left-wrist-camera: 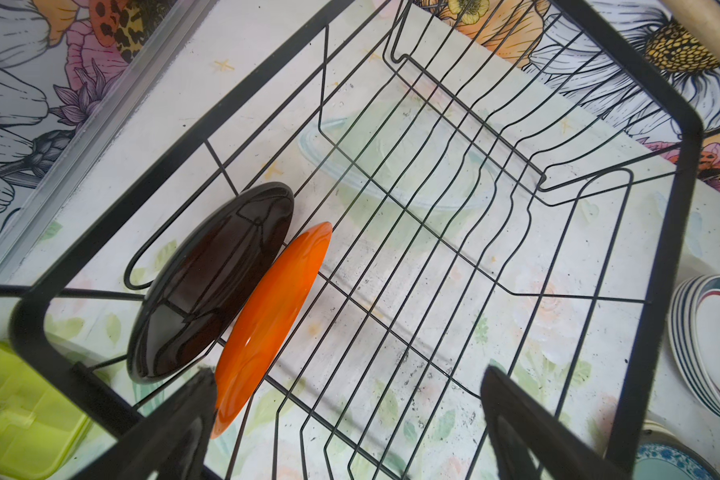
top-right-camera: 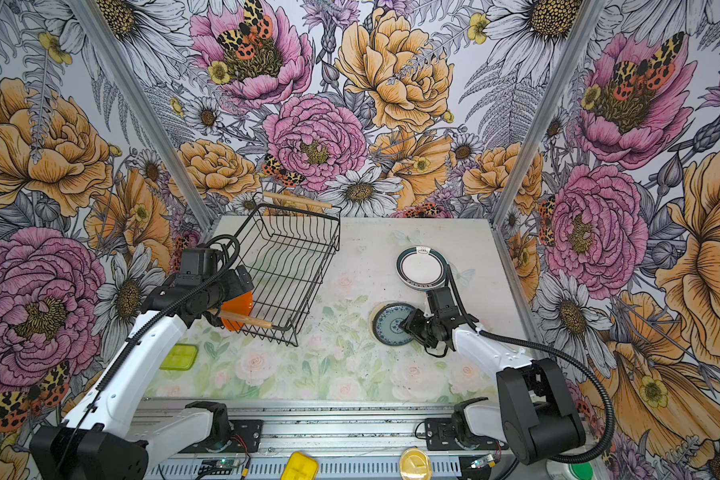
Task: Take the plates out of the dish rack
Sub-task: 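Lower the blue-and-white plate onto the cream plates with the right gripper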
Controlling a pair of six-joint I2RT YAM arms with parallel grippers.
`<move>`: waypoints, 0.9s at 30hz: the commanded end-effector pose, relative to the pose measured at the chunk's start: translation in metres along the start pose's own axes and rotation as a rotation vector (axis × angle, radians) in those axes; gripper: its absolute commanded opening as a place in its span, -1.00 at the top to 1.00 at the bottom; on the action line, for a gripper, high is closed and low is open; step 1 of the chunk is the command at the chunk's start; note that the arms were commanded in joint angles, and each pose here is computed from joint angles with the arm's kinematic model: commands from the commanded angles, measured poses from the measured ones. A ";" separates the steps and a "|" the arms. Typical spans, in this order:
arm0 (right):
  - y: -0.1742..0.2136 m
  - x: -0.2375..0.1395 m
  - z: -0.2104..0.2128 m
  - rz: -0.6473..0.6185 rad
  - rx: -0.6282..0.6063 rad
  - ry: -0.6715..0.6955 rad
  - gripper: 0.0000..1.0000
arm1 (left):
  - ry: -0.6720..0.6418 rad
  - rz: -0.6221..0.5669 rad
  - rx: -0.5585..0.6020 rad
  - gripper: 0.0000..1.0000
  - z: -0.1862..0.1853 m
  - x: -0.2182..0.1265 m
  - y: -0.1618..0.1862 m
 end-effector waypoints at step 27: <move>-0.004 -0.019 0.012 -0.017 -0.161 0.204 -0.25 | 0.022 0.018 0.005 -0.98 -0.005 0.004 -0.007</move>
Point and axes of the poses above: each gripper's point midway between its finger pads, its own x axis out along the fingers, its own z axis along the line the jaws close on, y = z × x, the point moved 7 cm from there along -x, back along the fingers, and after that the axes turned 2 degrees about x, right-handed, at the moved point
